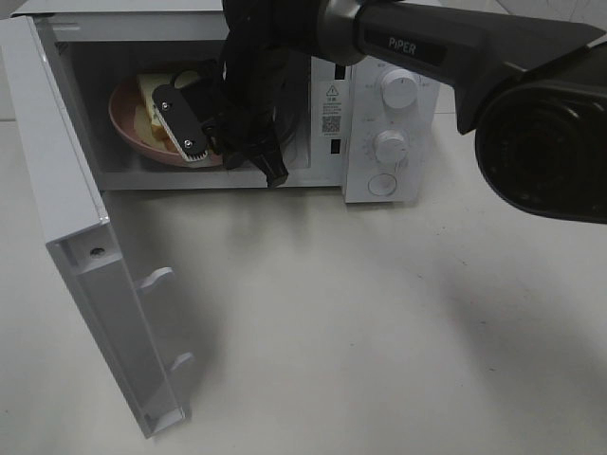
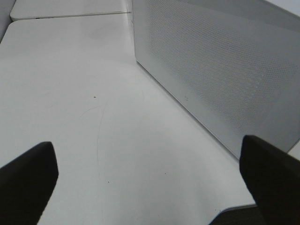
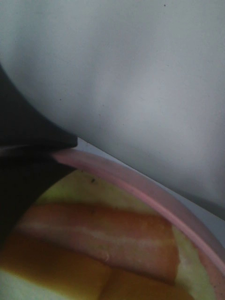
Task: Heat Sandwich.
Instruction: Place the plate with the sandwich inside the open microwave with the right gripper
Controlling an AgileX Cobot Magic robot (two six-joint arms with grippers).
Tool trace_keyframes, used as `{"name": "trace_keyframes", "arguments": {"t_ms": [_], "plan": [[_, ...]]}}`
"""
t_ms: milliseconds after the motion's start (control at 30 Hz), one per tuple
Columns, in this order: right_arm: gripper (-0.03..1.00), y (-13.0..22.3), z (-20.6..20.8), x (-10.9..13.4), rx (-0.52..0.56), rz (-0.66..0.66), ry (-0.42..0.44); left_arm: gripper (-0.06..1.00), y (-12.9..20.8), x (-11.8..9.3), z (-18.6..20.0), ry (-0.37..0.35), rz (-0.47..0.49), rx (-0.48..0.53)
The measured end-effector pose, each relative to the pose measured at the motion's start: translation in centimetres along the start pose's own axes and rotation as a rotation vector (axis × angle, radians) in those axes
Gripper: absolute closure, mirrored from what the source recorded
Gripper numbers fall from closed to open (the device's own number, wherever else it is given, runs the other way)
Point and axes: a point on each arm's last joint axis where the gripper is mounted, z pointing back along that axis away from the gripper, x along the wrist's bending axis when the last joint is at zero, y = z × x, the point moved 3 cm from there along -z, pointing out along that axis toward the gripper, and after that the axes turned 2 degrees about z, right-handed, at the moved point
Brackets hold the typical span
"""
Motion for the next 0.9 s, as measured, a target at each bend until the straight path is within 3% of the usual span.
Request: {"name": "trace_keyframes", "arguments": {"t_ms": [700, 833, 900], "plan": [[0.88, 1.8, -2.3, -0.8, 0.015, -0.134, 0.058, -0.03, 0.0, 0.1, 0.0, -0.004, -0.003, 0.0], [0.79, 1.9, -2.3, -0.9, 0.017, -0.135, 0.065, -0.03, 0.0, 0.1, 0.0, -0.004, -0.003, 0.0], [0.69, 1.9, -2.3, -0.9, 0.016, -0.145, 0.063, -0.03, 0.0, 0.1, 0.0, -0.004, -0.003, 0.0]]}}
